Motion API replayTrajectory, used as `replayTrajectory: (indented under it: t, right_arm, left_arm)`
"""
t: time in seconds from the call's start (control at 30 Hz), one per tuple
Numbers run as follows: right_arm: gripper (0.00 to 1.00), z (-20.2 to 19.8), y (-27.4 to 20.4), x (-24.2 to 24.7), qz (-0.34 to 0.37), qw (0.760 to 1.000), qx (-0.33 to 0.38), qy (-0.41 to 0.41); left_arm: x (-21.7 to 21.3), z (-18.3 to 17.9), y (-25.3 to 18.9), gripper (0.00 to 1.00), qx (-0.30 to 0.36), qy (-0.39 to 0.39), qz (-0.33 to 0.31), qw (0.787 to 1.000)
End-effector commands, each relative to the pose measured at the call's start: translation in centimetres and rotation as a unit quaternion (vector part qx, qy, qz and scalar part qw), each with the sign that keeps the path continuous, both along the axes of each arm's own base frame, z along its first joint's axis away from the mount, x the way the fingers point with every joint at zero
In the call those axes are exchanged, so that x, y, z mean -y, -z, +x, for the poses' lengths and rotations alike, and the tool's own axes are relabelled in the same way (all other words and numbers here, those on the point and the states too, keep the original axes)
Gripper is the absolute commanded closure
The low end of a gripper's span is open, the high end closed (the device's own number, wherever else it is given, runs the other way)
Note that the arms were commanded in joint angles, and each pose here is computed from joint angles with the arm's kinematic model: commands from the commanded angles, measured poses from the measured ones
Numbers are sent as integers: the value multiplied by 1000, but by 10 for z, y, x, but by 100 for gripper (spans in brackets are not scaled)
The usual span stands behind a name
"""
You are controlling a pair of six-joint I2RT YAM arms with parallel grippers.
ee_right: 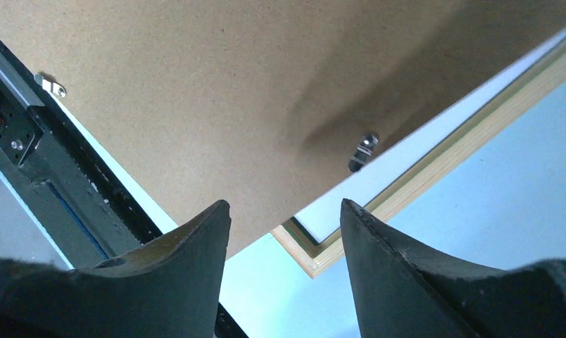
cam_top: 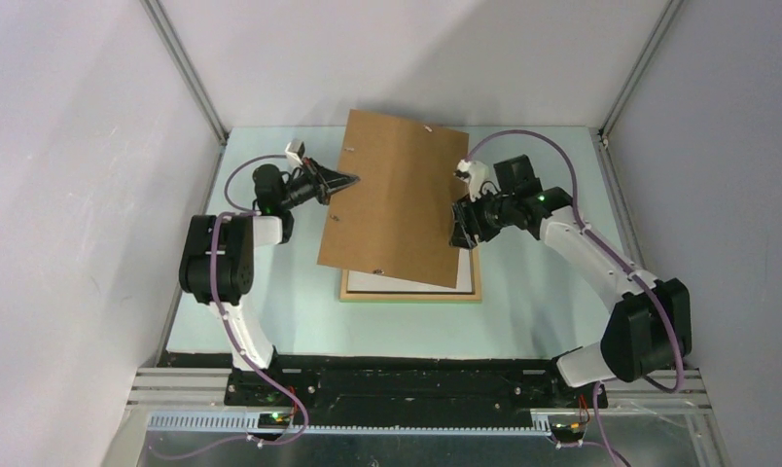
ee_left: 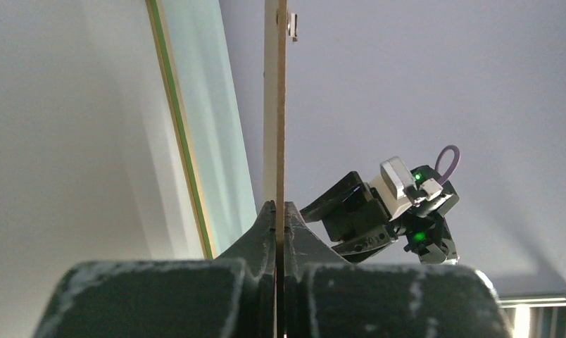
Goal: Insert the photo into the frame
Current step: Adjust the photo frame item.
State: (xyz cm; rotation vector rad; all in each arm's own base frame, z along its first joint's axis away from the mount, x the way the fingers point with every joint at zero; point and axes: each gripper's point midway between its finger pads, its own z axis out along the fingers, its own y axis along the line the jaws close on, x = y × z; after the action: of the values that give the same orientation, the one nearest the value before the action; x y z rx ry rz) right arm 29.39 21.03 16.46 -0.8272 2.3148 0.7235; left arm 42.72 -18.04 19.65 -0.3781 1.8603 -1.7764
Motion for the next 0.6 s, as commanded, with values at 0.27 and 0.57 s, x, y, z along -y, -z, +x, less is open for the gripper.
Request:
replayTrajectory:
  t: [0.27,0.57]
  right_arm:
    - [37,16,-43,39,26,996,63,56]
    - [37,37,-42,66,39,992,56,108]
  left_arm:
    - [-8,7,2,100,19,-17,-14,1000]
    - [-12,8,31,100,-2,-43,-9,999]
